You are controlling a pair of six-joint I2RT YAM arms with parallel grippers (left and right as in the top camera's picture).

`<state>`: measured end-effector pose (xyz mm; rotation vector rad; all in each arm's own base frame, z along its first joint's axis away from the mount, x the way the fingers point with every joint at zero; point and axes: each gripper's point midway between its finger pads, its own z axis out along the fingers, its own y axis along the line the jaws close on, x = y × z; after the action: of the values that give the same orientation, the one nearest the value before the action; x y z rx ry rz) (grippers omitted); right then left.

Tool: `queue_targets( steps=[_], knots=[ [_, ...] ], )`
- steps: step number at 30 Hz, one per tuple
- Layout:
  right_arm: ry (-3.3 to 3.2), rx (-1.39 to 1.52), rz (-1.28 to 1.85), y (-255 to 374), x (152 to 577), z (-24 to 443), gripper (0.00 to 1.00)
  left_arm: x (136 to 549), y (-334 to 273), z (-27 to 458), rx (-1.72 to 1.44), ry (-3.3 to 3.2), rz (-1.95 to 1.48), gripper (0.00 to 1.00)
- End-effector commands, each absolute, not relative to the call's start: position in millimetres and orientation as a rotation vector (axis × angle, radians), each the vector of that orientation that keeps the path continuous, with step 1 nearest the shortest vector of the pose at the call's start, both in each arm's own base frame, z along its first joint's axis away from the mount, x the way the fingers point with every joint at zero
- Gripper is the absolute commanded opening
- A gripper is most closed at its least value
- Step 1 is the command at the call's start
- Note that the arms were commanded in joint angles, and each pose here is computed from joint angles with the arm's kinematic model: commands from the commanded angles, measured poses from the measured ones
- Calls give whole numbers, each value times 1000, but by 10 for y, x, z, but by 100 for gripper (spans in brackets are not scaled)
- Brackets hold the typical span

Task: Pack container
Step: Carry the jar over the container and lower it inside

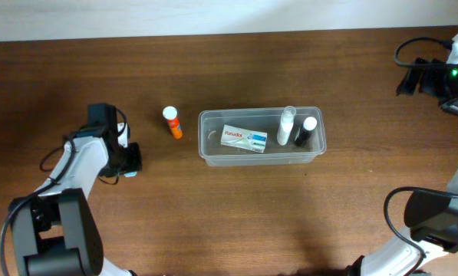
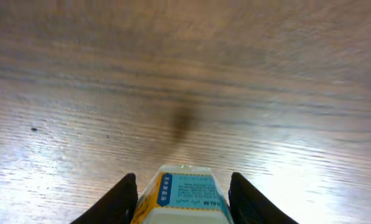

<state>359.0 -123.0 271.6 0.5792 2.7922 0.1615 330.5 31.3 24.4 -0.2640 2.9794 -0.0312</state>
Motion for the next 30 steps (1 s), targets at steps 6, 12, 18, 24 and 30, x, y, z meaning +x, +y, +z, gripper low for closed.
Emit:
queue_targets(
  steps=[6,12,18,24,30],
  knots=[
    [2789,590,149,-1243,3569,2729,98,3598,265,791,-257,2938,-97,40],
    [2789,590,149,-1243,3568,2728,98,3768,186,1322,-240,2888,-176,40],
    [2789,590,149,-1243,3569,2729,98,3933,106,1878,-198,2804,-198,40],
    [2789,590,149,-1243,3568,2728,98,3977,-302,2366,-43,2741,-221,40],
    [2789,590,149,-1243,3569,2729,98,3891,-966,2550,176,2711,-273,40]
  ],
)
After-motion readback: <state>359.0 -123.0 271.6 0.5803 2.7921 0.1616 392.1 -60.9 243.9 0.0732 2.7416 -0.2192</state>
